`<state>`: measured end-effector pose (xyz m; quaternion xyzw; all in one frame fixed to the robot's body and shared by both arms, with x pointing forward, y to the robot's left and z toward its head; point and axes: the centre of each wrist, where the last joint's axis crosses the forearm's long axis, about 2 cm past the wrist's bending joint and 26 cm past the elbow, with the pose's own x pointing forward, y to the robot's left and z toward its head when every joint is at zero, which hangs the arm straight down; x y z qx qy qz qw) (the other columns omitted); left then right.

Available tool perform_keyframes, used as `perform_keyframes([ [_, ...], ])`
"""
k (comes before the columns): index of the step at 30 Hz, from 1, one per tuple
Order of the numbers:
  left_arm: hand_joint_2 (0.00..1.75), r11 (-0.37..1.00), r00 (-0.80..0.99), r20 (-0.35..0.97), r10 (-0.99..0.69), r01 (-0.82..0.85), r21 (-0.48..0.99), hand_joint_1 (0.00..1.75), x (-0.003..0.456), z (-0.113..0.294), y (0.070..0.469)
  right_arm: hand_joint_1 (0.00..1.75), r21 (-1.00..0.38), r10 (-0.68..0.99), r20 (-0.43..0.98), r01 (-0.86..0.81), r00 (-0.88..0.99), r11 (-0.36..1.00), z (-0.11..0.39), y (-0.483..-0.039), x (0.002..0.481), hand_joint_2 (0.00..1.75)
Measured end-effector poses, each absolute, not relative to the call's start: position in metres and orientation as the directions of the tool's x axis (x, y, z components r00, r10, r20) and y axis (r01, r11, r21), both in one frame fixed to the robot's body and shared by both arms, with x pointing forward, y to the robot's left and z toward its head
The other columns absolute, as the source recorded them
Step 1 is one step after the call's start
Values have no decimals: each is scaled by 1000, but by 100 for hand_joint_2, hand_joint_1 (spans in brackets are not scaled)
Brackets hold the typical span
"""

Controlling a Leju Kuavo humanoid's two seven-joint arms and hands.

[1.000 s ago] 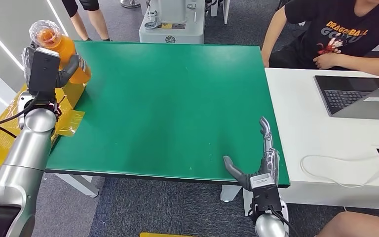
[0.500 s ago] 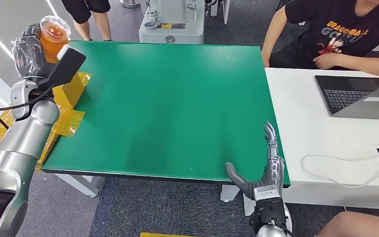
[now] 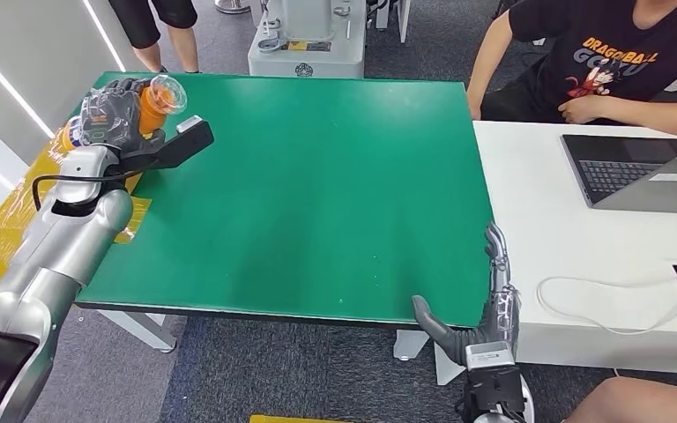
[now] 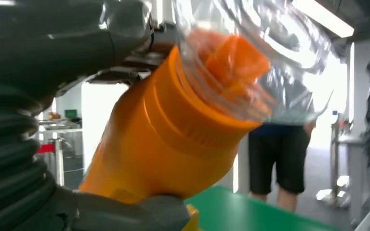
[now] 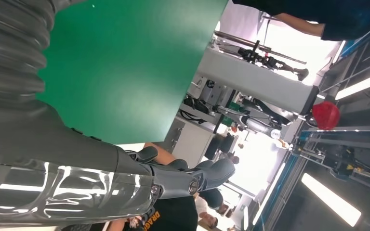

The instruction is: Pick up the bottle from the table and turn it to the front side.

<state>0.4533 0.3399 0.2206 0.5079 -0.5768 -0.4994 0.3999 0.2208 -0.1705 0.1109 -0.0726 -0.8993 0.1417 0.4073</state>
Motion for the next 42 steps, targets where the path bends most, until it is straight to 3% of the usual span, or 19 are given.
perform_keyframes([
  [22,175,-278,-45,-277,-960,-1,961,175,447,190,347,0,-331,268,714,26,-647,943,110,-176,214,175],
  [42,175,-255,-83,-245,-966,164,953,175,418,134,359,0,-338,259,715,2,-649,941,113,-177,215,175],
])
